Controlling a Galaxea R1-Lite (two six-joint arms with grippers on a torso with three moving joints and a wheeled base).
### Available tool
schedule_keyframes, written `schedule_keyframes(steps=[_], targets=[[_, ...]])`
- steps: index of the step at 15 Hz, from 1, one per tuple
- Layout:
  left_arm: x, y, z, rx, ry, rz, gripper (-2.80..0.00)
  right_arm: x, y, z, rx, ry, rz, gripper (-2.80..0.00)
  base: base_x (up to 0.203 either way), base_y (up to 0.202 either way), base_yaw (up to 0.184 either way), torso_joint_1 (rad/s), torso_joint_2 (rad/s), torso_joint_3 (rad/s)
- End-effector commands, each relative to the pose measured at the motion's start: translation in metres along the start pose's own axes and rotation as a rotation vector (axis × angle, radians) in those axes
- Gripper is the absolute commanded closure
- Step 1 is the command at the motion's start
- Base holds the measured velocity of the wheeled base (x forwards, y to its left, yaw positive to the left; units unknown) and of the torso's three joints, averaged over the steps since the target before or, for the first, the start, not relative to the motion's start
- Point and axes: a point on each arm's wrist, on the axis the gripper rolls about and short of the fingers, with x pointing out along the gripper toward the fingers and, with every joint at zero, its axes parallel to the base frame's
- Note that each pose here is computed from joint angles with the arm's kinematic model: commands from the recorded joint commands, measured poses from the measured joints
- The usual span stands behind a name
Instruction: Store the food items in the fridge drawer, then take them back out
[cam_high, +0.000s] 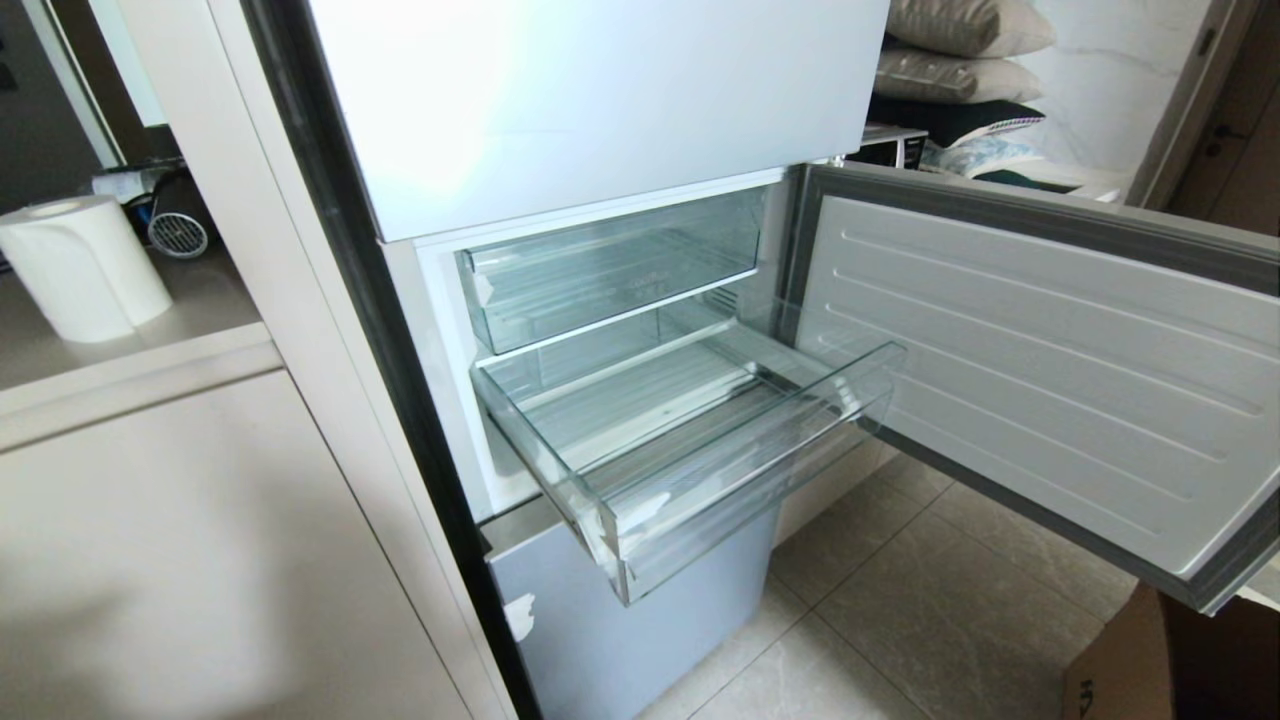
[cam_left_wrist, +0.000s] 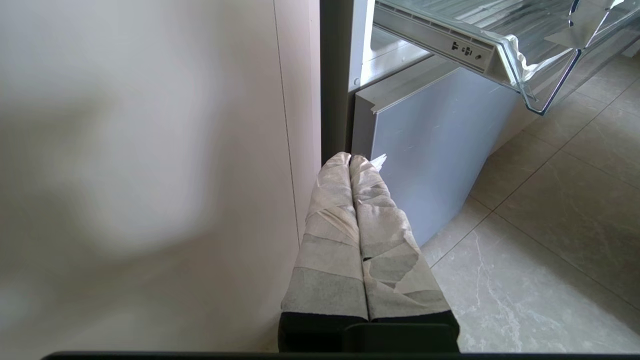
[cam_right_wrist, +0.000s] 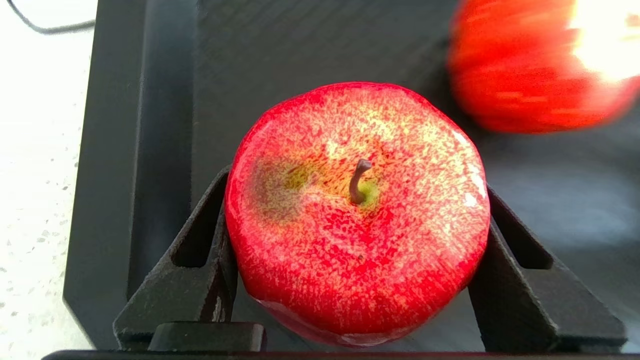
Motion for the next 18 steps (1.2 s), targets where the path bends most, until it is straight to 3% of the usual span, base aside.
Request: schedule_keyframes(steps=[1, 3, 6, 9, 13, 15, 18], targets=[[0.0, 0.0, 0.0, 0.0, 0.002, 0.001, 0.0, -0.032, -0.008, 0.016, 0.003, -0.059, -0.021, 0.0, 0.0, 0.0, 0.0, 0.0, 0.0, 0.0], [0.0, 0.0, 0.0, 0.0, 0.002, 0.001, 0.0, -0.07, -0.011, 0.021, 0.002, -0.093, -0.029, 0.0, 0.0, 0.0, 0.0, 0.0, 0.0, 0.0], [0.0, 0.0, 0.0, 0.0, 0.002, 0.001, 0.0, -0.134, -0.006, 0.014, -0.006, -0.133, 0.064, 0.0, 0.0, 0.0, 0.0, 0.0, 0.0, 0.0], [0.0, 0.0, 0.0, 0.0, 0.002, 0.001, 0.0, -0.19, 0.026, -0.03, -0.077, -0.087, 0.307, 0.0, 0.0, 0.0, 0.0, 0.0, 0.0, 0.0], [0.0, 0.0, 0.0, 0.0, 0.002, 0.001, 0.0, -0.24, 0.07, -0.092, -0.272, -0.011, 0.629, 0.0, 0.0, 0.0, 0.0, 0.0, 0.0, 0.0], [0.0, 0.0, 0.0, 0.0, 0.002, 0.001, 0.0, -0.252, 0.082, -0.114, -0.354, 0.037, 0.776, 0.0, 0.0, 0.0, 0.0, 0.0, 0.0, 0.0], [0.0, 0.0, 0.0, 0.0, 0.001, 0.001, 0.0, -0.263, 0.092, -0.132, -0.39, 0.136, 1.031, 0.0, 0.0, 0.0, 0.0, 0.0, 0.0, 0.0]])
